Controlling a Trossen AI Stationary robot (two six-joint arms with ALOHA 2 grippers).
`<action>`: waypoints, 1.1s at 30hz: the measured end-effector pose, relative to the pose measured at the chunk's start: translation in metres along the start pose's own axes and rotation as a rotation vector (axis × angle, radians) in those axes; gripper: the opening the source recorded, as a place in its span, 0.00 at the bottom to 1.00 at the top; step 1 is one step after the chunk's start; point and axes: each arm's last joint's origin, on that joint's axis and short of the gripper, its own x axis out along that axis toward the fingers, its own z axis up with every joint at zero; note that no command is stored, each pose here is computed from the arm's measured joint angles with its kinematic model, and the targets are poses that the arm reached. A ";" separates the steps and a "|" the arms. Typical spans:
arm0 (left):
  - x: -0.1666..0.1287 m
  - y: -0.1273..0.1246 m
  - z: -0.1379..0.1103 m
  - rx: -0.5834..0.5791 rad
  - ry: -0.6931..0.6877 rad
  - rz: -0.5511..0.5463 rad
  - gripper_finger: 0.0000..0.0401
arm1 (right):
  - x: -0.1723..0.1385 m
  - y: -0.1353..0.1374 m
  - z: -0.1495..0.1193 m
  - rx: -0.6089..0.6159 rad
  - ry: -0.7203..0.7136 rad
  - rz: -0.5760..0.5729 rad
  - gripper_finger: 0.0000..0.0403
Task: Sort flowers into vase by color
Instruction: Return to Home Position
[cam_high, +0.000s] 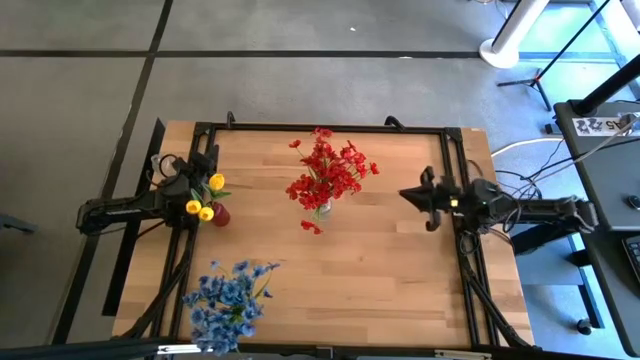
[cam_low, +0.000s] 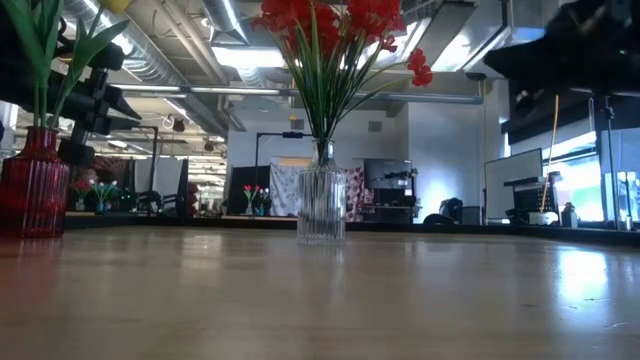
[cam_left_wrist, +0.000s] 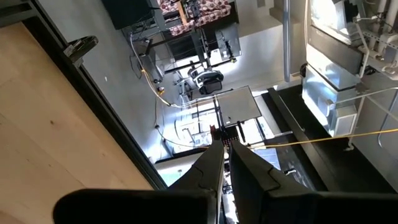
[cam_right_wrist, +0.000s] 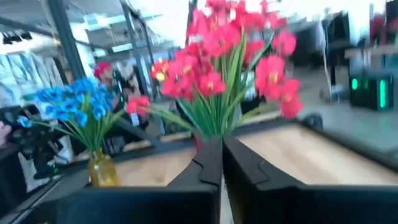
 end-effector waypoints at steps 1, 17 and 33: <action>0.000 0.000 0.000 0.000 0.000 0.000 0.06 | -0.005 0.000 -0.002 -0.016 -0.024 -0.001 0.03; 0.000 0.000 0.000 0.000 0.000 0.000 0.06 | -0.029 0.013 -0.022 -0.192 0.004 -0.086 0.02; 0.000 0.000 0.000 0.000 0.000 0.000 0.06 | -0.027 0.006 -0.032 -0.300 0.108 -0.066 0.01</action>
